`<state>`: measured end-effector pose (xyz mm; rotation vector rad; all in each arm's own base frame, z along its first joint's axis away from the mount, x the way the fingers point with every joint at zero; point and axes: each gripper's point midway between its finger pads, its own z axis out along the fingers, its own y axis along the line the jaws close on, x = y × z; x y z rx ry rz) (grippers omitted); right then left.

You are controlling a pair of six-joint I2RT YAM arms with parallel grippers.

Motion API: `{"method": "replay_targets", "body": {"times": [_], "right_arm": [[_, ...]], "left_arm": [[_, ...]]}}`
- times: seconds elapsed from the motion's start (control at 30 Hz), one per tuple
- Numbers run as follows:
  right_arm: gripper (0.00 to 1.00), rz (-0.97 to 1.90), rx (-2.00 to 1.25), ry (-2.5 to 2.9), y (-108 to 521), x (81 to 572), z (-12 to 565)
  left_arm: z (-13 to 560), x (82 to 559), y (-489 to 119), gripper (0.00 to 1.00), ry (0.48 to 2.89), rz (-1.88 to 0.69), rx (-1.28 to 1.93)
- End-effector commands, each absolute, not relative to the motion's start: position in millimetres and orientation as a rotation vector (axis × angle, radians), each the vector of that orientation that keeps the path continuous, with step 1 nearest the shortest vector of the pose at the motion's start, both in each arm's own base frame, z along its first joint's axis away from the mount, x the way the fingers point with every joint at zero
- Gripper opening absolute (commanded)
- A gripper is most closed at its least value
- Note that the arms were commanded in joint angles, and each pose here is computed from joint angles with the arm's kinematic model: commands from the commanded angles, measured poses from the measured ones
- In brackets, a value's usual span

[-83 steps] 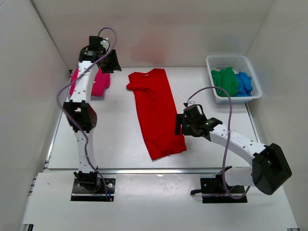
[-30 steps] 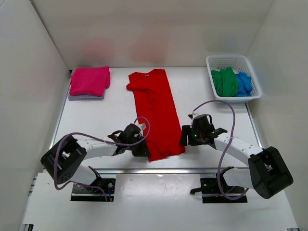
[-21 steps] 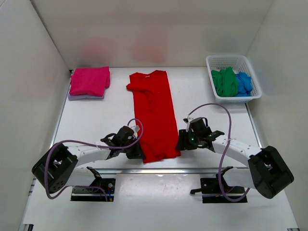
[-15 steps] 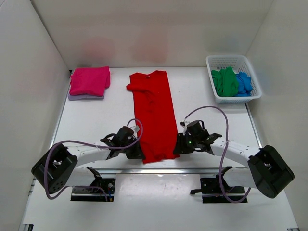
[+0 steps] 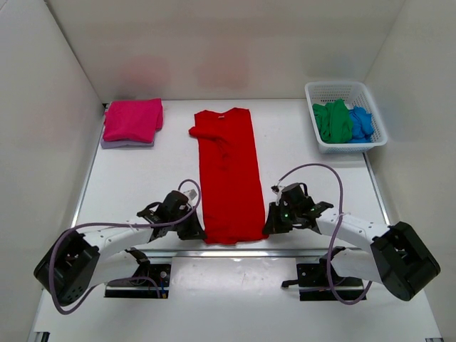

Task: Fold and stack the t-shirts
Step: Grab the bottom of the folded rectangular tshirt with both arms, then fold the folded rectangular tshirt in 1/3 of the way

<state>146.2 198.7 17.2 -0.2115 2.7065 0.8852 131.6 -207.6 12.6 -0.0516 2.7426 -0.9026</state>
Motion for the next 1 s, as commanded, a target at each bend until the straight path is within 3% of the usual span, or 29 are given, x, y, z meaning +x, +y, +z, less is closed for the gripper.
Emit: {"method": "replay_targets", "body": {"times": [0.0, 0.5, 0.97], "right_arm": [[0.0, 0.835, -0.267, 2.774, 188, 128, 8], [0.01, 0.934, -0.383, 2.754, 204, 117, 58], [0.0, 0.828, -0.392, 2.681, 194, 198, 107]], "left_arm": [[1, 115, -192, 0.0, 2.813, -0.836, -0.033], [63, 107, -206, 0.0, 2.742, -0.987, -0.005], [132, 216, -196, 0.0, 2.519, -0.801, -0.129]]}}
